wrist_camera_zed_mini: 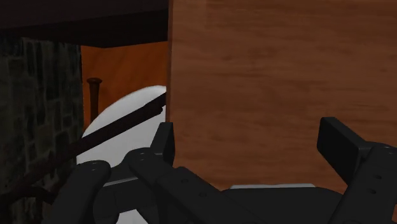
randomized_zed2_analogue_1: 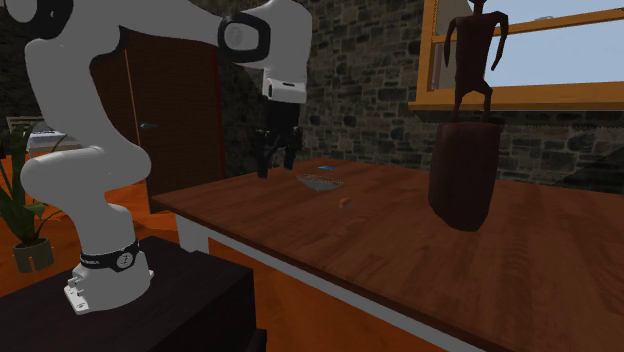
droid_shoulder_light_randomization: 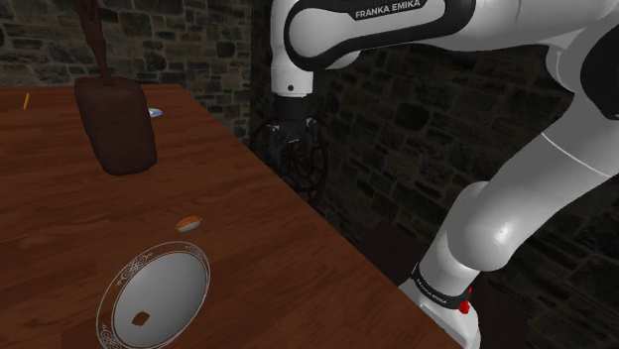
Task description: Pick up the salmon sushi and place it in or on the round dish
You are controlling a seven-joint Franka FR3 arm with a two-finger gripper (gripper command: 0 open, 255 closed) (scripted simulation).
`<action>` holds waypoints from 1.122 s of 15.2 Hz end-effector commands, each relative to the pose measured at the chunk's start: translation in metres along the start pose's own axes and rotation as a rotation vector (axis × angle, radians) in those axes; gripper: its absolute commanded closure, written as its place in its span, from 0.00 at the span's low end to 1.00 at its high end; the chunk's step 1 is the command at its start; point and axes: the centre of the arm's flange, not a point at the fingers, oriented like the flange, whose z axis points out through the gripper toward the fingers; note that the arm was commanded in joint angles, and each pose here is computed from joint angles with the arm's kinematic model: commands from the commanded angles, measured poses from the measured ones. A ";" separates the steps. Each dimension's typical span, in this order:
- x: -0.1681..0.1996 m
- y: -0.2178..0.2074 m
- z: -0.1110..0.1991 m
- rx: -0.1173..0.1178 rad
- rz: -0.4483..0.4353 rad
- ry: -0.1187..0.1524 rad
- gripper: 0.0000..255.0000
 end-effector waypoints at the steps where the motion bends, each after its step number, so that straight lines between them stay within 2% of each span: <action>1: 0.012 -0.026 0.006 0.005 -0.001 -0.010 0.00; 17: 0.103 -0.206 0.075 0.031 -0.015 -0.088 0.00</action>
